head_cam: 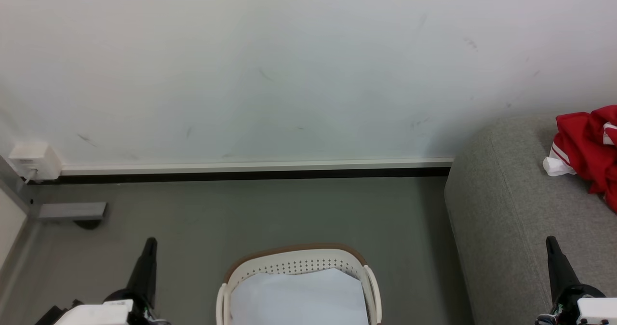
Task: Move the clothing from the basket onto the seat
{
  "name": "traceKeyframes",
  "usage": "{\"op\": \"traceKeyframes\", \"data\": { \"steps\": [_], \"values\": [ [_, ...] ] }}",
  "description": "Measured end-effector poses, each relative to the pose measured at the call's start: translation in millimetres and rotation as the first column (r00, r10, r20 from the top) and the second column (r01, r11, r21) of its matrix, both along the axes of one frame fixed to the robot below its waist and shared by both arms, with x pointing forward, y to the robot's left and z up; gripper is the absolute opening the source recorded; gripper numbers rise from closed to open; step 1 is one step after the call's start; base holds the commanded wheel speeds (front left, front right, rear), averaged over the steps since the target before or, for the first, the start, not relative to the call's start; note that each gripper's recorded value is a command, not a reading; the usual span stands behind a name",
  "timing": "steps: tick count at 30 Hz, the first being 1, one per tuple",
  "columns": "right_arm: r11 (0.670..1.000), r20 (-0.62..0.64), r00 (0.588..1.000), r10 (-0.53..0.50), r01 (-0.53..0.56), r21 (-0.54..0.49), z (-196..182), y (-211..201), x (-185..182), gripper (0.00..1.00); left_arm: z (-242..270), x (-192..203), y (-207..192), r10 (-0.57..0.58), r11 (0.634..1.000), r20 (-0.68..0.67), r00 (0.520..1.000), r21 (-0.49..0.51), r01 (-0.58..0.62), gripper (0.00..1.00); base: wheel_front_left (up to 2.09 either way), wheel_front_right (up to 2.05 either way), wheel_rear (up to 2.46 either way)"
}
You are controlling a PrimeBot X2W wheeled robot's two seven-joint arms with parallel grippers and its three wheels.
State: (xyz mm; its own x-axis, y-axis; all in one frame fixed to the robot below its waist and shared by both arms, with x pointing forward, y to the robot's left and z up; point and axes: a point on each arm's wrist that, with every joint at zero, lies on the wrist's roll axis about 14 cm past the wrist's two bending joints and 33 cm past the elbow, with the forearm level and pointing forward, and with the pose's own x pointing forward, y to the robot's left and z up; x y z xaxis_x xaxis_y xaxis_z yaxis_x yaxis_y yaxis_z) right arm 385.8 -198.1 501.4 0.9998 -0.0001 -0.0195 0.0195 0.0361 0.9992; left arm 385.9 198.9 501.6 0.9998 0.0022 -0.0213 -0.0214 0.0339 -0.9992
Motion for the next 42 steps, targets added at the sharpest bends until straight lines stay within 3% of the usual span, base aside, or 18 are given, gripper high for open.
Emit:
{"op": "traceKeyframes", "data": {
  "steps": [7, 42],
  "values": [
    [0.999, 0.008, 1.000, 0.001, -0.002, 0.043, 1.7, -0.2, 1.3, 0.00, 2.2, 2.1, -0.2, -0.003, 0.999, 0.009, 1.000, -0.035, 0.003, 0.00, 0.00, 0.00, 0.00],
    [0.999, 0.008, 1.000, 0.001, -0.002, 0.043, 1.9, -0.3, 1.4, 0.00, 2.3, 2.2, -0.2, -0.003, 0.999, 0.009, 1.000, -0.034, 0.003, 0.00, 0.00, 0.00, 0.00]
  ]
}}
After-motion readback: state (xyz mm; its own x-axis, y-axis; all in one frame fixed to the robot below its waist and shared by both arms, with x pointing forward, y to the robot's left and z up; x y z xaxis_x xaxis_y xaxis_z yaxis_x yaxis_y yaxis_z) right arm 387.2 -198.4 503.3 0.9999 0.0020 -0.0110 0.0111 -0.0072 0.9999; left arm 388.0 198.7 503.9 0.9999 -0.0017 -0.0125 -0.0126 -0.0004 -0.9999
